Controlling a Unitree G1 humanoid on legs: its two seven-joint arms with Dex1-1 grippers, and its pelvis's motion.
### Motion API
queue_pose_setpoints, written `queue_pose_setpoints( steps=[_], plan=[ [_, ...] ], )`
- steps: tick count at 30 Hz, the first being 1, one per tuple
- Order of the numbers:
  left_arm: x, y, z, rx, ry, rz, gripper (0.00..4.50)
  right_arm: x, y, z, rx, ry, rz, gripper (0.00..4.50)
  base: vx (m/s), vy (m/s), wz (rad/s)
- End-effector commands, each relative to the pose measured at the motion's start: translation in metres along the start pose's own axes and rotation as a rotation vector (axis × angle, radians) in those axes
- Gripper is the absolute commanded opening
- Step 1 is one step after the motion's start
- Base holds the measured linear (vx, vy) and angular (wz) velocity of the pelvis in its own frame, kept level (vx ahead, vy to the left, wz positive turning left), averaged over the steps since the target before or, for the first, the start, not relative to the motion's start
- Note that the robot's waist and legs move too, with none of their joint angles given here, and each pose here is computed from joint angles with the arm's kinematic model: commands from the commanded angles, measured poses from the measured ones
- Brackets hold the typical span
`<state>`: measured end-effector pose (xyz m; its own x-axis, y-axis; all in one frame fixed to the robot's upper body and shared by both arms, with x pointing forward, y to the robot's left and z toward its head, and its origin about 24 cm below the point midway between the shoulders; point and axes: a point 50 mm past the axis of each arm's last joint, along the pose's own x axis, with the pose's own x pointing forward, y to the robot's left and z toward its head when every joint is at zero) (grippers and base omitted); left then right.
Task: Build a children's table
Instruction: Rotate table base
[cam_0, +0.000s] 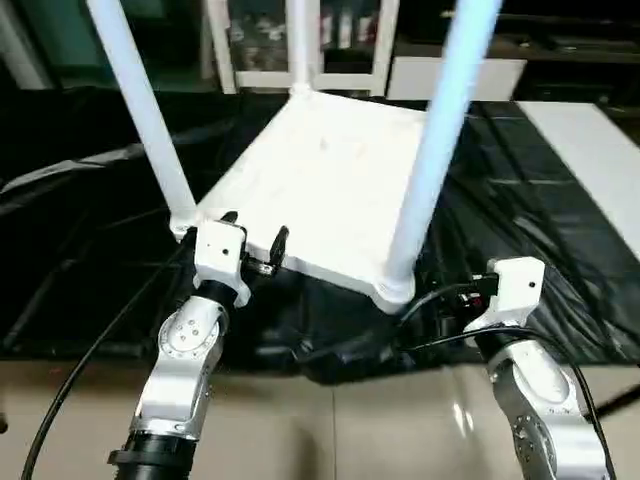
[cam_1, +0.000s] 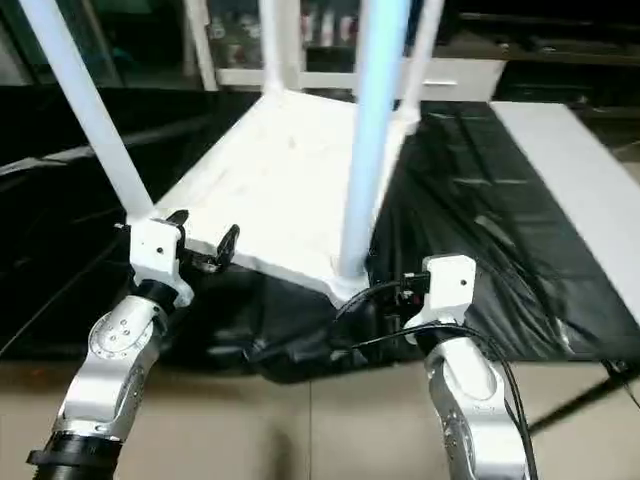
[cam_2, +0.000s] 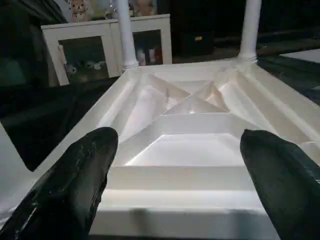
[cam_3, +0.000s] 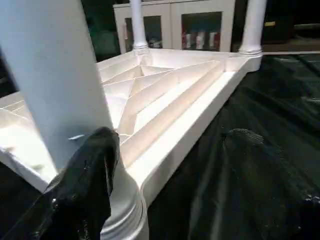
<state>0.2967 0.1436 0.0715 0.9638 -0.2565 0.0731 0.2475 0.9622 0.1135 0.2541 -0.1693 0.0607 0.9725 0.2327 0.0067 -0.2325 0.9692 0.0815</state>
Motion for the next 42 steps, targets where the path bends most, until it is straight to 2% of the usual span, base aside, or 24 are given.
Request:
queue_pose_setpoints(
  steps=[1,11,16,17,20,21,22,23,25,27,28,29,31,33,34,35,37,42],
  plan=[
    [0.001,-0.001,0.001,-0.003,-0.008,-0.007,4.48,0.002,-0.004,0.006,0.001,-0.014,-0.005,3.63,0.115,-0.030,0.07],
    [-0.001,-0.005,-0.003,-0.009,0.008,-0.041,4.48,-0.006,-0.011,0.007,0.042,-0.015,-0.030,3.63,0.083,-0.010,0.01],
    [-0.002,-0.008,-0.003,-0.017,0.008,-0.088,4.48,-0.008,-0.017,0.006,0.032,0.008,-0.053,3.63,0.084,-0.040,-0.39],
    [-0.003,-0.009,-0.003,-0.047,0.006,-0.110,4.48,-0.009,-0.018,0.006,0.023,0.008,-0.048,3.63,0.128,-0.095,0.00],
    [-0.009,-0.020,-0.007,-0.130,0.056,-0.292,4.48,-0.012,-0.024,0.007,0.011,0.011,-0.043,3.63,0.100,-0.053,-0.12],
    [-0.009,-0.020,-0.007,-0.130,0.056,-0.292,4.48,-0.012,-0.024,0.007,0.011,0.011,-0.043,3.63,0.111,-0.059,-0.11],
    [-0.018,-0.026,-0.009,-0.132,0.058,-0.495,4.48,-0.016,-0.027,0.009,-0.013,0.020,0.006,3.63,0.102,0.000,-0.05],
    [-0.023,-0.028,-0.011,-0.116,0.068,-0.608,4.48,-0.019,-0.029,0.010,-0.026,0.032,0.046,3.63,0.109,0.048,-0.07],
    [-0.027,-0.026,-0.014,-0.081,0.116,-0.739,4.48,-0.025,-0.031,0.011,-0.040,0.074,0.148,3.63,0.086,0.052,-0.08],
    [-0.027,-0.025,-0.014,-0.076,0.127,-0.766,4.48,-0.027,-0.031,0.012,-0.055,0.089,0.179,3.63,-0.001,0.064,-0.02],
    [-0.023,-0.018,-0.015,-0.036,0.178,-0.870,4.48,-0.037,-0.035,0.013,-0.106,0.158,0.299,3.63,-0.031,0.062,0.00],
    [-0.022,-0.016,-0.015,-0.021,0.193,-0.898,4.48,-0.040,-0.036,0.013,-0.119,0.181,0.330,3.63,-0.055,0.055,0.01],
    [-0.011,-0.005,-0.014,0.073,0.289,-1.015,4.48,-0.048,-0.046,0.016,-0.159,0.248,0.410,3.63,-0.066,0.051,0.02],
    [-0.001,0.000,-0.013,0.145,0.331,-1.061,4.48,-0.051,-0.048,0.019,-0.177,0.281,0.462,3.63,-0.090,0.044,0.02],
    [-0.001,0.000,-0.013,0.145,0.331,-1.061,4.48,-0.051,-0.048,0.019,-0.177,0.281,0.462,3.63,-0.093,0.052,-0.07],
    [0.015,0.000,-0.009,0.193,0.328,-1.075,4.48,-0.053,-0.045,0.020,-0.193,0.330,0.546,3.63,-0.073,0.061,-0.09],
    [0.025,-0.001,-0.008,0.222,0.346,-1.080,4.48,-0.055,-0.042,0.020,-0.203,0.364,0.601,3.63,-0.072,0.070,-0.05],
    [0.040,-0.006,-0.009,0.264,0.431,-1.172,4.48,-0.048,-0.028,0.025,-0.204,0.369,0.705,3.63,-0.008,0.022,-0.07]
  ],
)
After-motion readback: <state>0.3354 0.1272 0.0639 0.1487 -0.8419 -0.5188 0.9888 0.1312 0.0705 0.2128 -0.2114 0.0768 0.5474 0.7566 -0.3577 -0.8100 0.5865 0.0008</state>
